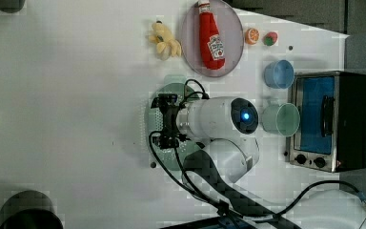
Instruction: Drag strainer right to left.
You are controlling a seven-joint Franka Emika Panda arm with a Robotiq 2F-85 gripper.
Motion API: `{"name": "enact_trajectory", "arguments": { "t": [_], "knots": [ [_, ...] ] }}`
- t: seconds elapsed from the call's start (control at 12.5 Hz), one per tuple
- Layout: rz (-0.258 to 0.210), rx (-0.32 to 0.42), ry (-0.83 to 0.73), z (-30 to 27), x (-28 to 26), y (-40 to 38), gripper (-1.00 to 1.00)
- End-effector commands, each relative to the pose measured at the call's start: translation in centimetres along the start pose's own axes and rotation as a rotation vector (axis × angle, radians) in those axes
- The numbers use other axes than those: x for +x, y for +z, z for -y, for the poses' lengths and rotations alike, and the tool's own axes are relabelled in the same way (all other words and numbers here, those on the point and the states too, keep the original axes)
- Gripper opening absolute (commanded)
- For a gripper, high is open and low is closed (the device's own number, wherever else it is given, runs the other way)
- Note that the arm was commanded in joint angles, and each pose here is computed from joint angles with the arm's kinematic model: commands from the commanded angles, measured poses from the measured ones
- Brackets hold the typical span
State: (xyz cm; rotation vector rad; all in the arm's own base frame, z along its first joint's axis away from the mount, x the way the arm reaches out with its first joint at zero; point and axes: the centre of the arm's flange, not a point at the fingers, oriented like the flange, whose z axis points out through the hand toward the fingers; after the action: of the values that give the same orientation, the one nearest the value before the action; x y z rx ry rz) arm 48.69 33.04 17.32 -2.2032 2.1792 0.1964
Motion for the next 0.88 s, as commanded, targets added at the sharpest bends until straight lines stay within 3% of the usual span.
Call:
{"name": "enact_trajectory", "arguments": {
  "t": [0.08, 0.48, 0.88],
  "knots": [
    [0.015, -0.017, 0.007, -1.6, -3.7, 0.7, 1.0],
    [0.048, -0.003, 0.074, -1.6, -7.7, 0.9, 1.0],
    [0.064, 0.002, 0.038, -2.0, -11.3, 1.8, 1.0]
  ]
}}
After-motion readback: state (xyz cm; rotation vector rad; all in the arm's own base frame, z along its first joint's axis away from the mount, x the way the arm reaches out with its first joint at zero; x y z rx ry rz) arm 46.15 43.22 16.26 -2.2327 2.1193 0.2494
